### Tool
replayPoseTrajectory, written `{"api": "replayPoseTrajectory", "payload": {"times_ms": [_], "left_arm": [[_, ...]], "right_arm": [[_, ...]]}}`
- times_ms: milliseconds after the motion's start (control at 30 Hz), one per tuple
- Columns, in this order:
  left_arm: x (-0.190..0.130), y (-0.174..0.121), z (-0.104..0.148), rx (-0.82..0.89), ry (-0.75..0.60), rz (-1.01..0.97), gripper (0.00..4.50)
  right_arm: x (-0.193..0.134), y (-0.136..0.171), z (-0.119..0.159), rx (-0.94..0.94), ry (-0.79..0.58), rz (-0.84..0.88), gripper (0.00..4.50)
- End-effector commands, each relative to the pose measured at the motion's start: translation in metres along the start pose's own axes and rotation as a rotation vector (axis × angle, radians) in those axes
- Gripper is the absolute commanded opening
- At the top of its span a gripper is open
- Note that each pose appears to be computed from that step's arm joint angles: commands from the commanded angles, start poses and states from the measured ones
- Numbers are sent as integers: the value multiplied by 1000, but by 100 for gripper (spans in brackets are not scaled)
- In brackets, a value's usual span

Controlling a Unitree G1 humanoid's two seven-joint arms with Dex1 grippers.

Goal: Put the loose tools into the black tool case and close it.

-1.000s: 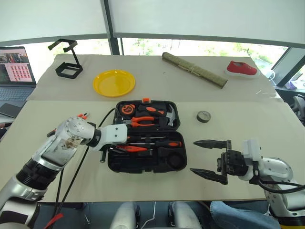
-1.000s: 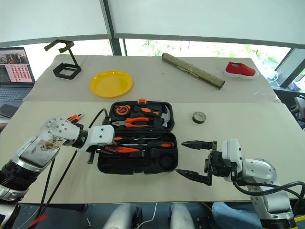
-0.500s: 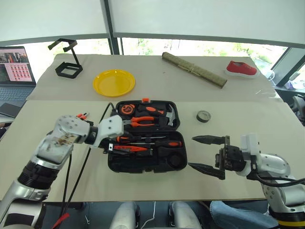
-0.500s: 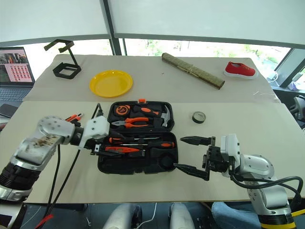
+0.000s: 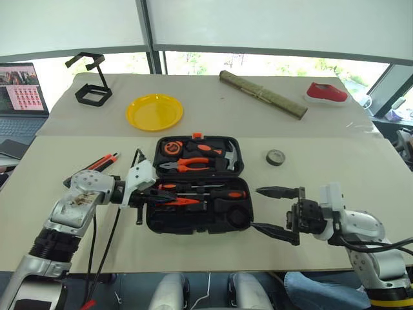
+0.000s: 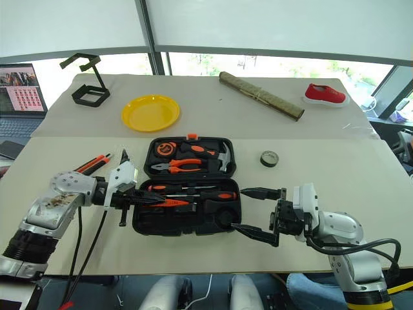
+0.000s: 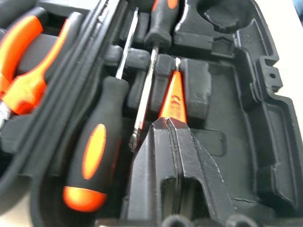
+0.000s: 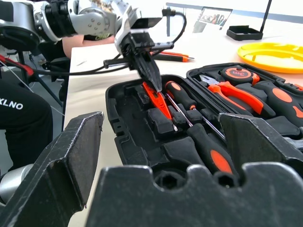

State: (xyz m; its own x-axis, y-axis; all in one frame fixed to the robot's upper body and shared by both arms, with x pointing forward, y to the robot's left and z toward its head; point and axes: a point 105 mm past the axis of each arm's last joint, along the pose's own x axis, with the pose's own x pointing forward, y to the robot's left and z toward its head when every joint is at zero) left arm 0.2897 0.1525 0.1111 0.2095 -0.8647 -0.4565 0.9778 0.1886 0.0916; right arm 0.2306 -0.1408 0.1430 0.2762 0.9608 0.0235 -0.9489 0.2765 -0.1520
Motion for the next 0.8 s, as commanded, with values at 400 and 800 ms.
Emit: {"api": "replayPoseTrajectory", "payload": {"times_ms": [400, 800], "left_arm": [[16, -5, -21, -38, 130, 66, 9], [-5, 0, -5, -73, -138, 322, 60]], "right_arm": [[3, 0, 4, -35, -29, 3, 450], [2, -9, 15, -83, -92, -40, 450]]}}
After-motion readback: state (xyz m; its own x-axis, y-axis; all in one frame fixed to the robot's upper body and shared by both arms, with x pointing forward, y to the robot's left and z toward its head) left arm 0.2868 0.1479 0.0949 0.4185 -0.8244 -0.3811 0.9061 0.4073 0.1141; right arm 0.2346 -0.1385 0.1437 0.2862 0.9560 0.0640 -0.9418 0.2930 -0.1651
